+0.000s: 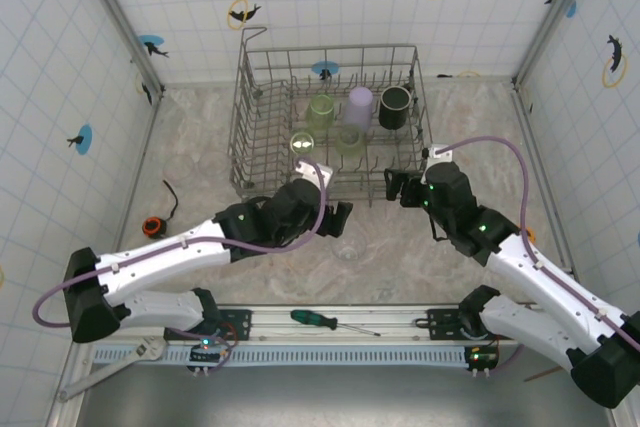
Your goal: Load the cups into the dish rack
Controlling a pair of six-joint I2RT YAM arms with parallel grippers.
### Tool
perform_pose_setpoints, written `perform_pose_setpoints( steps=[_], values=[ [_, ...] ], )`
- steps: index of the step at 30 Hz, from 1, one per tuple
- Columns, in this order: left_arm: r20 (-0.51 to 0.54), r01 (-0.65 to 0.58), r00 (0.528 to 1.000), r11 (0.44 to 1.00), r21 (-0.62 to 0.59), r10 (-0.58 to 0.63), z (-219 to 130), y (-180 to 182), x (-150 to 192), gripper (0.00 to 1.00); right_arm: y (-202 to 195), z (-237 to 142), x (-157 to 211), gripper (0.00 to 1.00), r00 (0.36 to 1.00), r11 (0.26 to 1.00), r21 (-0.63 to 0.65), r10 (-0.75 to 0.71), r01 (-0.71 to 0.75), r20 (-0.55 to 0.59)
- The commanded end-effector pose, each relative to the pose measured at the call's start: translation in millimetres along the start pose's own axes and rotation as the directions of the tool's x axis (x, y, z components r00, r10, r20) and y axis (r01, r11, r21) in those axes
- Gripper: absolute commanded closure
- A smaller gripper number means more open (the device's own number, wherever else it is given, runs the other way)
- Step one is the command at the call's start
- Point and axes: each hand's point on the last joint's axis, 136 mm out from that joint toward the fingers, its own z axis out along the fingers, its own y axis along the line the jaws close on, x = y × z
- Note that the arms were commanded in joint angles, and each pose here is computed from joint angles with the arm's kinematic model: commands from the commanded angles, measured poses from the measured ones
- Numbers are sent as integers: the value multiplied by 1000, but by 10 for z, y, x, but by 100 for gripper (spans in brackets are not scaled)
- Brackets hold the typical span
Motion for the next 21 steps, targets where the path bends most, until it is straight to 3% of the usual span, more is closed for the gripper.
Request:
perform_pose_setpoints(
  steps=[1,9,21],
  values=[
    [-78,-4,997,1000,2,4,16,29,260,5,-36,11,-15,0,1000,1000,26,-1,1,5],
    [-212,21,977,999,31,-14,130,-5,737,25,-95,49,116,0,1000,999,36,13,-12,-16],
    [-315,-8,949,1000,21,14,310,-64,1054,33,-131,51,159,0,1000,999,50,16,-15,-25]
  ],
)
